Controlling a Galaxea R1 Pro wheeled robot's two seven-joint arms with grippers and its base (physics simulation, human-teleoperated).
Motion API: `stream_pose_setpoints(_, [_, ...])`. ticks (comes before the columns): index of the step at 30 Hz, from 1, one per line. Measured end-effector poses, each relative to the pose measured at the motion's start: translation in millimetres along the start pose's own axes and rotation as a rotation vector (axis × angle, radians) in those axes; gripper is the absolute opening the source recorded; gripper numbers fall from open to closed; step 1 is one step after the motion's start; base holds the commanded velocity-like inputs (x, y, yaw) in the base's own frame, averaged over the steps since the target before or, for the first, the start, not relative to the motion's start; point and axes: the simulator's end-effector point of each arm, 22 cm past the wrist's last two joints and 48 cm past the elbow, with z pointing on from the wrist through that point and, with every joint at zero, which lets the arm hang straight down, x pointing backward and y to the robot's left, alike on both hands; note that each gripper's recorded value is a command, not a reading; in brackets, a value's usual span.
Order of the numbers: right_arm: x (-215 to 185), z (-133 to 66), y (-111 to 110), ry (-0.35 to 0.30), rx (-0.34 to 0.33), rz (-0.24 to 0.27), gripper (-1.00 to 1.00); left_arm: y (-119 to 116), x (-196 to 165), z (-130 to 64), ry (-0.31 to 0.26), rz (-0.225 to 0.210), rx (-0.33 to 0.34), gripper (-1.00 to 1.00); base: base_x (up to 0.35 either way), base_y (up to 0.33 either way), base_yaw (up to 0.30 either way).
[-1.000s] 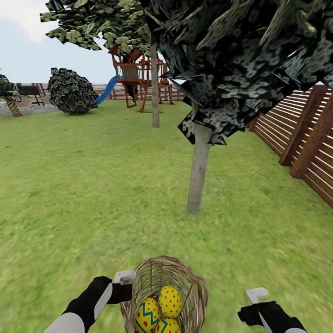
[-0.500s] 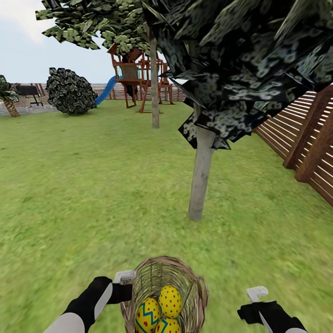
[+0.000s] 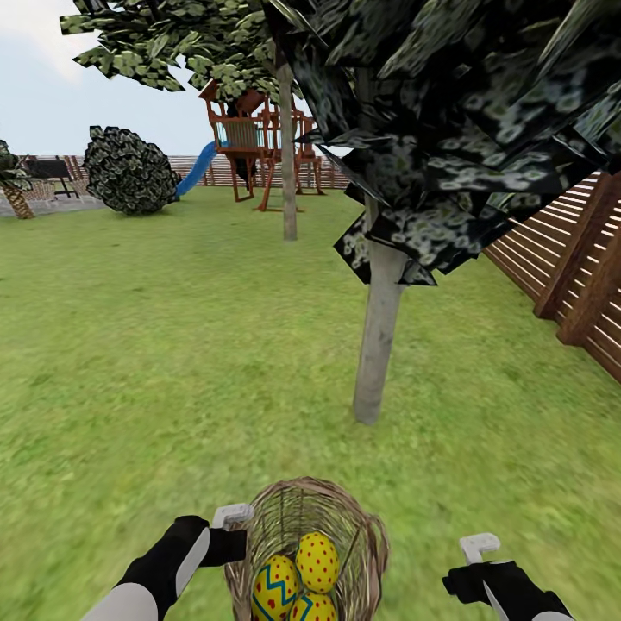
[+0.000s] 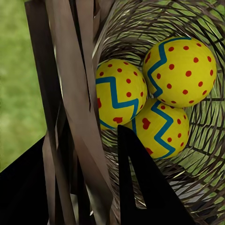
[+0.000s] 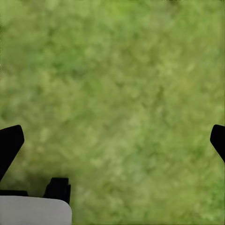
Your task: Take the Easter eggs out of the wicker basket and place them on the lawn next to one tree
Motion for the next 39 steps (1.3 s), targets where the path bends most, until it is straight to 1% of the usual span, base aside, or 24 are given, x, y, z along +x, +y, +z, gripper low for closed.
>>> stream_pose_setpoints(12, [0.0, -0.4, 0.0, 0.000, 0.001, 0.000, 1.00, 0.1, 0.3, -0.4, 0.000, 0.000, 0.000, -1.00, 0.253, -0.175, 0.271])
stream_pose_setpoints(14, [0.0, -0.4, -0.1, 0.000, 0.000, 0.000, 1.00, 0.8, 0.3, -0.4, 0.000, 0.006, -0.004, -1.00, 0.305, -0.114, 0.041])
stream_pose_setpoints(17, [0.5, -0.4, 0.0, 0.000, 0.000, 0.000, 1.00, -0.5, -0.2, -0.5, -0.001, -0.002, 0.002, -1.00, 0.306, -0.113, 0.003])
stream_pose_setpoints(20, [0.9, -0.3, 0.2, 0.000, 0.000, 0.001, 1.00, 0.2, 0.0, -0.4, -0.001, 0.003, -0.001, -1.00, 0.306, -0.113, 0.000])
stream_pose_setpoints(39, [1.3, -0.2, 0.5, 0.000, -0.001, 0.001, 1.00, -0.1, -0.3, -0.5, -0.002, 0.001, 0.000, -1.00, 0.306, -0.113, 0.000])
